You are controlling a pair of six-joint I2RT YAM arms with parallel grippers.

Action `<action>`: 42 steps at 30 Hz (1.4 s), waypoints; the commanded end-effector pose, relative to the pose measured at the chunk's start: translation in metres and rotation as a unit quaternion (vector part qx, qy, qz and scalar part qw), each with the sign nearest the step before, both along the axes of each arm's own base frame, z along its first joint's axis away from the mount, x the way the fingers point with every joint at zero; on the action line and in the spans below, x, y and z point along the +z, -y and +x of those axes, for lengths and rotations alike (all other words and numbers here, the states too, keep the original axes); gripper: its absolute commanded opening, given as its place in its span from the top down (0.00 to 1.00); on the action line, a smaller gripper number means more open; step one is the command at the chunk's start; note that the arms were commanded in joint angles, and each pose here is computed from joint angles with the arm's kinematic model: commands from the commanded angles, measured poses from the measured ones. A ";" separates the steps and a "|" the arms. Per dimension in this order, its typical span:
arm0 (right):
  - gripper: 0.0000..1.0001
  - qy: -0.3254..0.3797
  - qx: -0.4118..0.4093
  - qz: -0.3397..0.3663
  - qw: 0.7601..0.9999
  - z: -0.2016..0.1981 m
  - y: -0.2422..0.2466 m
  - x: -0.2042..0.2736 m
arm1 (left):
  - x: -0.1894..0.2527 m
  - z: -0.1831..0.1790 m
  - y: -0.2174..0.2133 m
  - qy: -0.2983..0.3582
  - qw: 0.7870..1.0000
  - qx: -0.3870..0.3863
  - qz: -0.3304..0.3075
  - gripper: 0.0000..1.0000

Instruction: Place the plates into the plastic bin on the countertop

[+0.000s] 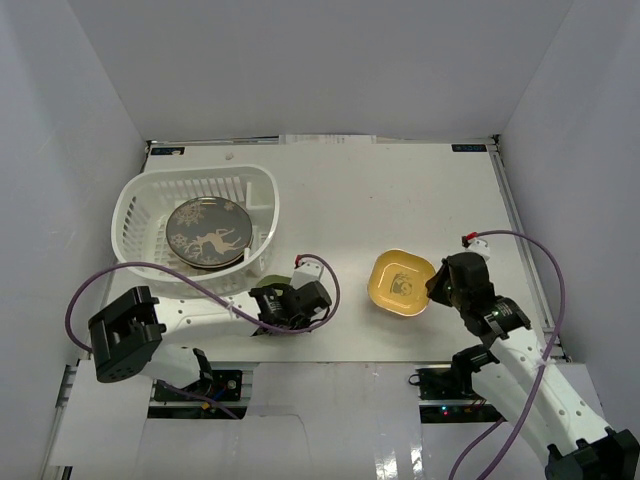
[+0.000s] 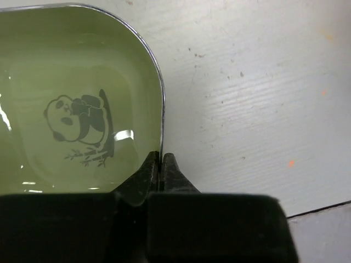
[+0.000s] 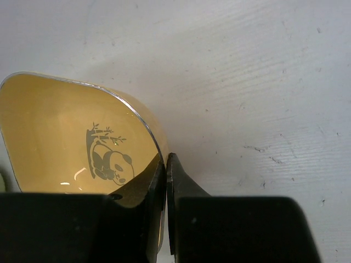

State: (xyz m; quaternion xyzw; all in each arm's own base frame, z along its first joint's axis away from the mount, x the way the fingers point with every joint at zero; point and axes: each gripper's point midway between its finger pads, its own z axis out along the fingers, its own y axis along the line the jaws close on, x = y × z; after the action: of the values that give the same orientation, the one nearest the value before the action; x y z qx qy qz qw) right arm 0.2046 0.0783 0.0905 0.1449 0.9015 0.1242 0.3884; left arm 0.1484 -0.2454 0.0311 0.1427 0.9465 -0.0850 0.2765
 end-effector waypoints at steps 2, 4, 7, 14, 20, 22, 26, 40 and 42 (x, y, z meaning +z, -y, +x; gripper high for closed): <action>0.92 0.089 0.015 0.016 0.996 0.021 -0.006 0.056 | 0.020 0.005 0.010 0.023 1.000 0.008 -0.007 1.00; 0.92 0.103 0.014 0.023 0.994 0.021 -0.007 0.065 | 0.051 0.007 0.027 0.043 0.999 -0.004 -0.029 1.00; 0.92 0.124 0.009 0.034 0.992 0.020 -0.006 0.075 | 0.105 0.013 0.047 0.083 0.995 -0.019 -0.058 1.00; 0.92 0.130 0.028 0.051 0.990 0.013 -0.012 0.079 | 0.222 0.050 0.039 0.203 0.978 0.009 -0.049 1.00; 0.92 0.151 0.042 0.070 0.985 0.012 -0.018 0.087 | 0.269 0.124 -0.009 0.242 0.968 0.051 -0.036 1.00; 0.92 0.155 0.054 0.080 0.983 0.011 -0.023 0.090 | 0.265 0.166 -0.059 0.243 0.963 0.118 -0.021 1.00; 0.92 0.142 0.079 0.086 0.983 0.011 -0.033 0.084 | 0.238 0.203 -0.120 0.219 0.960 0.174 0.015 1.00; 0.92 0.139 0.159 0.165 0.963 0.021 -0.082 0.090 | 0.154 0.214 -0.150 0.150 0.969 0.189 0.056 0.67; 0.92 0.135 0.165 0.168 0.962 0.025 -0.088 0.093 | 0.150 0.213 -0.152 0.145 0.970 0.187 0.061 0.60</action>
State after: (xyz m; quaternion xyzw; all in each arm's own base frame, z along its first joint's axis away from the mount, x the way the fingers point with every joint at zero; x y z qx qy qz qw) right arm 0.2186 0.1473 0.1502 0.0582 0.8503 0.3076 0.4231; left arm 0.3562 -0.0942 0.1724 -0.0084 0.9170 0.0556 0.3949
